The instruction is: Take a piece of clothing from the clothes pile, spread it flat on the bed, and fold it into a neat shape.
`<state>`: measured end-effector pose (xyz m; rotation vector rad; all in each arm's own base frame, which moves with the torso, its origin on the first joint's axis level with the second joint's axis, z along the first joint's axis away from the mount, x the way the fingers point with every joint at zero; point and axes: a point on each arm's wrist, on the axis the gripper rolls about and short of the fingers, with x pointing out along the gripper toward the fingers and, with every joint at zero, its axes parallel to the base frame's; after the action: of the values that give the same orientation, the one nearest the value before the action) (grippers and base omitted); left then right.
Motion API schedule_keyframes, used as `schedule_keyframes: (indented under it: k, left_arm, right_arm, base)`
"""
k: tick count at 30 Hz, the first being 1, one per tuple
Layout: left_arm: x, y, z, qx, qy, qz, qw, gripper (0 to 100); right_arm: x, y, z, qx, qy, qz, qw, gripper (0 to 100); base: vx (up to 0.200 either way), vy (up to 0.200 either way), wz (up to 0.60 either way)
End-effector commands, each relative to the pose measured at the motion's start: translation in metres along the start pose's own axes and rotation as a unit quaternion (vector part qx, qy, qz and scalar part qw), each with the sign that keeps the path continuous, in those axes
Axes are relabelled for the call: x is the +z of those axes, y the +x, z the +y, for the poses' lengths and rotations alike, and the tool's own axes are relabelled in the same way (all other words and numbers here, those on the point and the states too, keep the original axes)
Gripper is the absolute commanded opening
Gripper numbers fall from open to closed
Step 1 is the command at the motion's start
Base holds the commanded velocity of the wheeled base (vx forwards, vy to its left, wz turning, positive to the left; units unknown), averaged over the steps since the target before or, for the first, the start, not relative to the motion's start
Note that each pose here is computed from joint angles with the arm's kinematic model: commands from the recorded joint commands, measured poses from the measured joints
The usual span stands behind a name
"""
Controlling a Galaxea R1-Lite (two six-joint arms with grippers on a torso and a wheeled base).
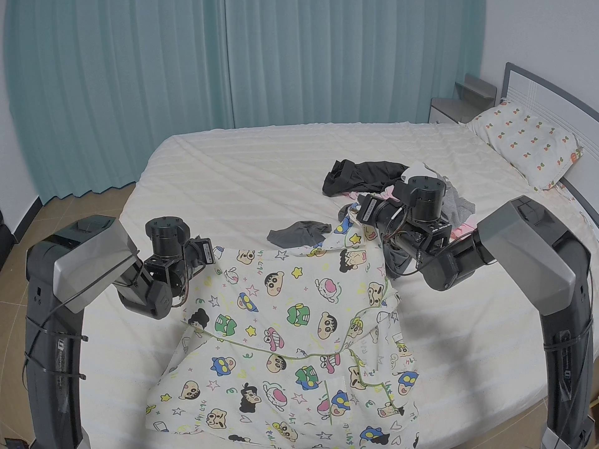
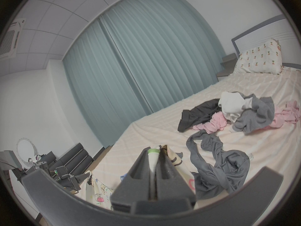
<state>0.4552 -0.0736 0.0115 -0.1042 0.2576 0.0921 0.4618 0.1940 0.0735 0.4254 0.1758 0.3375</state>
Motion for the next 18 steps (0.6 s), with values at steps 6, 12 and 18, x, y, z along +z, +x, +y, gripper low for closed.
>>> schedule_keyframes:
  k: [6, 12, 18]
  left_arm:
    - [-0.030, 0.048, 0.018, 0.056, 0.000, 0.017, 0.9983, 100]
    - [-0.036, 0.058, 0.034, 0.088, -0.006, 0.007, 0.9961, 100]
    - [-0.035, 0.058, 0.045, 0.099, -0.013, 0.002, 0.9950, 100]
  right_arm:
    - [-0.034, 0.045, -0.046, -0.061, 0.009, 0.039, 0.9973, 100]
    - [-0.012, 0.052, -0.048, -0.084, 0.115, 0.016, 0.9897, 100]
    - [-0.003, 0.051, -0.062, -0.132, 0.223, 0.047, 0.9649, 100]
  base:
    - [0.000, 0.000, 0.00]
    - [0.000, 0.000, 0.00]
    - [0.000, 0.000, 0.00]
